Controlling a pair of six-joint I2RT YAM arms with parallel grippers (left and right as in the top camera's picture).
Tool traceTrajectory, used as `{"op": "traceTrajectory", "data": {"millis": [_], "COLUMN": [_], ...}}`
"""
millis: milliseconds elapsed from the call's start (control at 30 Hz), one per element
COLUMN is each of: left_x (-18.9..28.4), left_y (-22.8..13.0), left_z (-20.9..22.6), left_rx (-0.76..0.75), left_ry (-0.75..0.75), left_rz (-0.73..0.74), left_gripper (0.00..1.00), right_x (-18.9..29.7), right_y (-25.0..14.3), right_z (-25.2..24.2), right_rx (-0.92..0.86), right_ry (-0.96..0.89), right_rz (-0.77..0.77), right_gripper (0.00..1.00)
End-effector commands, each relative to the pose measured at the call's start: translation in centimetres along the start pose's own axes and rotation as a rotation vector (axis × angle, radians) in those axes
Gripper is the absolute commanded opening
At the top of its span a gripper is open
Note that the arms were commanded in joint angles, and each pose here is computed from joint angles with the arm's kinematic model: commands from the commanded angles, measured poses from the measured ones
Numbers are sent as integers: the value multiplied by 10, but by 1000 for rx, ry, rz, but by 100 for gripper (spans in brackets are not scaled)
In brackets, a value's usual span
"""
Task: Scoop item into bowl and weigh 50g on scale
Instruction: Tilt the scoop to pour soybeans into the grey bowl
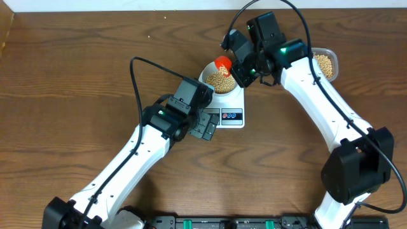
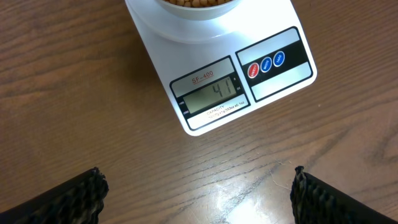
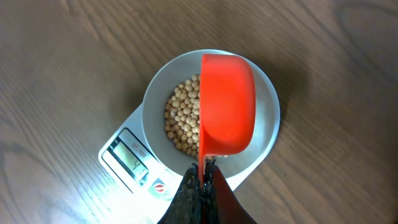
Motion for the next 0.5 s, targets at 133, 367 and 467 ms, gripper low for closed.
{"op": "traceTrajectory", "data": {"millis": [133,367,467], "left_x": [-4,-4,-4], "left_y": [-3,-3,-3], "left_z": [2,2,2], "left_rx": [7,7,7], "left_ry": [7,7,7], "left_rz": [16,16,16], "left_gripper": [96,96,96], "right_x": [14,14,14], "right_y": [16,15,16], "right_z": [12,13,13], "right_rx": [213,366,382], "right_ry": [-8,-8,-9], "right_rz": [-42,-39,-40], "right_gripper": [1,1,1]}}
Point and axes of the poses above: each gripper's point midway between its finger pads, its own x axis back along the fingers, its own z axis along the line the jaws close on, y = z × x, the point moved 4 cm from there along x, back along the fingers, and after that the axes turned 7 degrees about x, right-handed, at the moved point
